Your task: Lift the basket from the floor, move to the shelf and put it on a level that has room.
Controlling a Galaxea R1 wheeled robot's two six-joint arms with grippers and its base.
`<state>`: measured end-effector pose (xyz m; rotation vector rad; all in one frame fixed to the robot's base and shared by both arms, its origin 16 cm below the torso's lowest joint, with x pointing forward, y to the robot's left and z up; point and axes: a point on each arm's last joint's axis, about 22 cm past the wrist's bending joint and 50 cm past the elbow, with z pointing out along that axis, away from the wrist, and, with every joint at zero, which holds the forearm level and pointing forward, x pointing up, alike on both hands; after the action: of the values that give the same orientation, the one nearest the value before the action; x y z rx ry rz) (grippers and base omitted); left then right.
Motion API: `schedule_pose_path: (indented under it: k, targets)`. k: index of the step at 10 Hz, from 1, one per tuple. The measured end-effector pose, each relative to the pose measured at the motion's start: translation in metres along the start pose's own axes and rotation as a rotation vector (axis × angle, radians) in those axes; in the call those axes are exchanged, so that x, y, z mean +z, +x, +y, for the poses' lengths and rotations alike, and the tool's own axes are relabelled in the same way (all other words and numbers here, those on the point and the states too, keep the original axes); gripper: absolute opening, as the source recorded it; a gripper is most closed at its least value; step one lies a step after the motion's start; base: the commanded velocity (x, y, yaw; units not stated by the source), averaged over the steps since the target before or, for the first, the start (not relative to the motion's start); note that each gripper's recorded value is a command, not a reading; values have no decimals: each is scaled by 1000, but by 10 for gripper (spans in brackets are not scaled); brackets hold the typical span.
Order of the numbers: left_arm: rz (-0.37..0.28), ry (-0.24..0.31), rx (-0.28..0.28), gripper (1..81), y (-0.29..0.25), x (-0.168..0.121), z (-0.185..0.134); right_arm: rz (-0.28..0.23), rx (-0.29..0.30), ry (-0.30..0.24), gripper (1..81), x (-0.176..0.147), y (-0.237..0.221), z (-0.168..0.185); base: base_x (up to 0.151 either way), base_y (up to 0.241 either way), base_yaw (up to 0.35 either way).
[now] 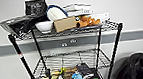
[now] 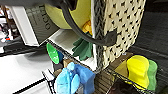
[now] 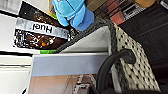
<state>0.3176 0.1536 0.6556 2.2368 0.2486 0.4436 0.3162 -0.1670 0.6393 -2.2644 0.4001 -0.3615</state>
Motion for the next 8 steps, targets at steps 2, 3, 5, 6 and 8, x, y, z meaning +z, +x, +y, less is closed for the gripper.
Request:
schedule_pose_path:
  k: [2,3,5,6,8]
  targets:
    - [1,0,0,10,0,0,0,-1,0,0,10,0,0,0,91,0,0]
    - [2,0,0,10,1,0,0,3,0,0,10,0,1,0,84,0,0]
    - [0,0,0,10,0,0,0,1,0,0,10,0,0,0,75,0,0]
    - [-3,1,-2,10,-2,0,-1,-1,0,0,10,0,-1,0,0,0,0]
    - [5,-1,1,10,3,1,0,8,-1,2,10,1,4,-1,0,0,0]
